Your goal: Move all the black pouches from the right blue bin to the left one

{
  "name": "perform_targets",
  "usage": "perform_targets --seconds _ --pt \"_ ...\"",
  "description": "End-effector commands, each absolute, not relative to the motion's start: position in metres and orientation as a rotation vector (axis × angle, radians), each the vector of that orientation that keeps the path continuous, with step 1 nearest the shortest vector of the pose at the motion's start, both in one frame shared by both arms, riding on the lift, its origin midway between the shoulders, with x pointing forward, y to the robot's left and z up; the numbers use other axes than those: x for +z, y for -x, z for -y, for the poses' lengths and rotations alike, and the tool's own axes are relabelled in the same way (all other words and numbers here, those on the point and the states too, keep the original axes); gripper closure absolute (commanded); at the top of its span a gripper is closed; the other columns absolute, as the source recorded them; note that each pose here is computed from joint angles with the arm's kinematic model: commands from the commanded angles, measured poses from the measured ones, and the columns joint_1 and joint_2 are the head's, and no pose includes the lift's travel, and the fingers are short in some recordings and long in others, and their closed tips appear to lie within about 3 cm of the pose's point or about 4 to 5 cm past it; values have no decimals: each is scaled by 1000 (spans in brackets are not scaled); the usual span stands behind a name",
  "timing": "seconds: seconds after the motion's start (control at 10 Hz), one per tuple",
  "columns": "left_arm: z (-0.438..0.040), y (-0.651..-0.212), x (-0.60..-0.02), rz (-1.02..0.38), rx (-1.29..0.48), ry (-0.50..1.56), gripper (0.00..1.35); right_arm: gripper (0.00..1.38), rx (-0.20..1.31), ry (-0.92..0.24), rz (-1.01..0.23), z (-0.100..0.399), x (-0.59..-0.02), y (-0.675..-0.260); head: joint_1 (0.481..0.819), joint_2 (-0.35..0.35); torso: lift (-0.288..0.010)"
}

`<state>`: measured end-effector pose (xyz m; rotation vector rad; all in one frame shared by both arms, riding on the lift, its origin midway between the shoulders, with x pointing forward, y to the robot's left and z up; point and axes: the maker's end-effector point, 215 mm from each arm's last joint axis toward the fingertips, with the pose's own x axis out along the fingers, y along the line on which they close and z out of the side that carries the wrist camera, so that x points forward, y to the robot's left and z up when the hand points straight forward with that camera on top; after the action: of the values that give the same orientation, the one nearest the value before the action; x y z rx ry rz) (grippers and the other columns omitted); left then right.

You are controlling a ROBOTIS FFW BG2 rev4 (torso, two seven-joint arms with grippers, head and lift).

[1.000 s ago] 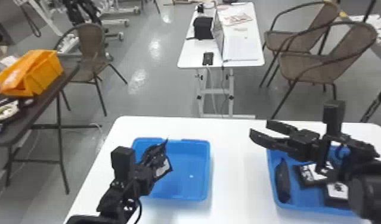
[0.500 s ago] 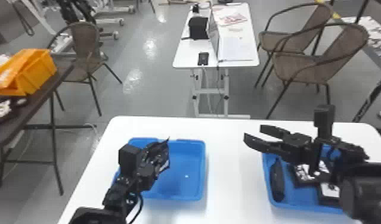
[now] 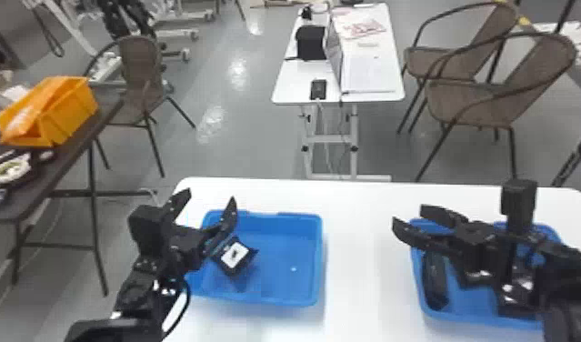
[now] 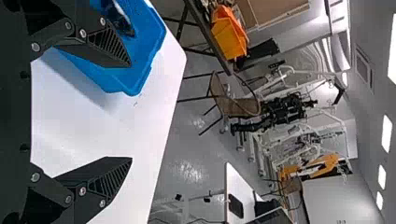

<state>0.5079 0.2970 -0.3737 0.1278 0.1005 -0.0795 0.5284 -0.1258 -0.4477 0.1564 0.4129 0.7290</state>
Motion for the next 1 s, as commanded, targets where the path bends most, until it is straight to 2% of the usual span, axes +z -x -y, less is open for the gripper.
perform_targets --seconds 0.0,0.3,0.7,0.9 --pt "-315 -491 -341 -27 -40 -110 257 340 673 -145 -435 138 -461 -513 695 173 10" --pt "-325 -473 -321 18 -19 -66 259 344 506 -181 -507 188 -510 -470 695 190 10" --pt "-314 -474 -323 18 -36 -32 259 344 347 -221 -559 237 -547 -435 695 115 10" --pt "-311 -475 -325 15 -42 -14 259 344 330 -264 -578 242 -563 -441 695 96 10"
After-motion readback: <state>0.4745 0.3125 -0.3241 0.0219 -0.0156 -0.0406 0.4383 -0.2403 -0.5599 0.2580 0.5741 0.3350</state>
